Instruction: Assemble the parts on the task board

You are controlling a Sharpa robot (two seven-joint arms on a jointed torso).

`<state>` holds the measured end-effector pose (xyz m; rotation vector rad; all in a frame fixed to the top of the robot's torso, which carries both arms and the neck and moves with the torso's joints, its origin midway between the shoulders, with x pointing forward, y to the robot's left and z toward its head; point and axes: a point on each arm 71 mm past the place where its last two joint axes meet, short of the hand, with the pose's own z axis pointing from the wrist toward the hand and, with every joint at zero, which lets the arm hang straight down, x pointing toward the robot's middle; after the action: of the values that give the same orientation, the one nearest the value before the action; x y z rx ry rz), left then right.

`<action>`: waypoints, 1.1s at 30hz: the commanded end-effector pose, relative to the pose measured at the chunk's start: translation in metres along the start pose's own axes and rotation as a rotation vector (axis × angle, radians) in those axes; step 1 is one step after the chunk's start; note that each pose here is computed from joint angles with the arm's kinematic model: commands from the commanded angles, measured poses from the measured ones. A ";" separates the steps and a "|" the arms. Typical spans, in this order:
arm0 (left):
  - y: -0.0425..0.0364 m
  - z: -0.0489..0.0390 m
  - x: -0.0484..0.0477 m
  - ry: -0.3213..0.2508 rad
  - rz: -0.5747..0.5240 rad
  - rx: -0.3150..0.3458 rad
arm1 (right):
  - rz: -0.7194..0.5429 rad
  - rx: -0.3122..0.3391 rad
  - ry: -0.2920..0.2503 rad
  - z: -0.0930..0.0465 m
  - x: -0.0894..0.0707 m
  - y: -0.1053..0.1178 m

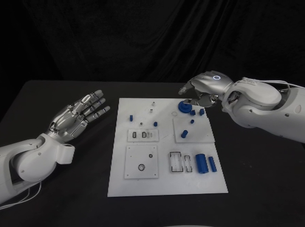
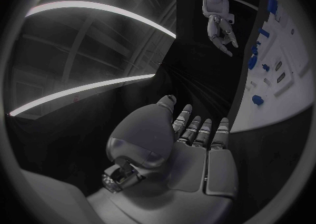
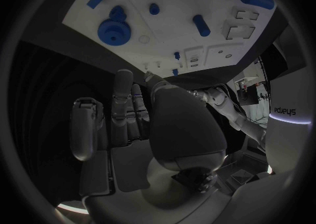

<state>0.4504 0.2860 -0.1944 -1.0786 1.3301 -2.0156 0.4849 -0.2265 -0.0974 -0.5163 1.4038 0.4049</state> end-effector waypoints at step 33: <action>-0.0020 0.0008 0.0004 0.006 -0.013 0.069 | -0.057 0.185 0.103 -0.023 0.033 -0.029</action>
<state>0.4514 0.2854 -0.1969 -1.0820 1.3328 -2.0127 0.4859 -0.2625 -0.1294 -0.4211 1.5272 0.2653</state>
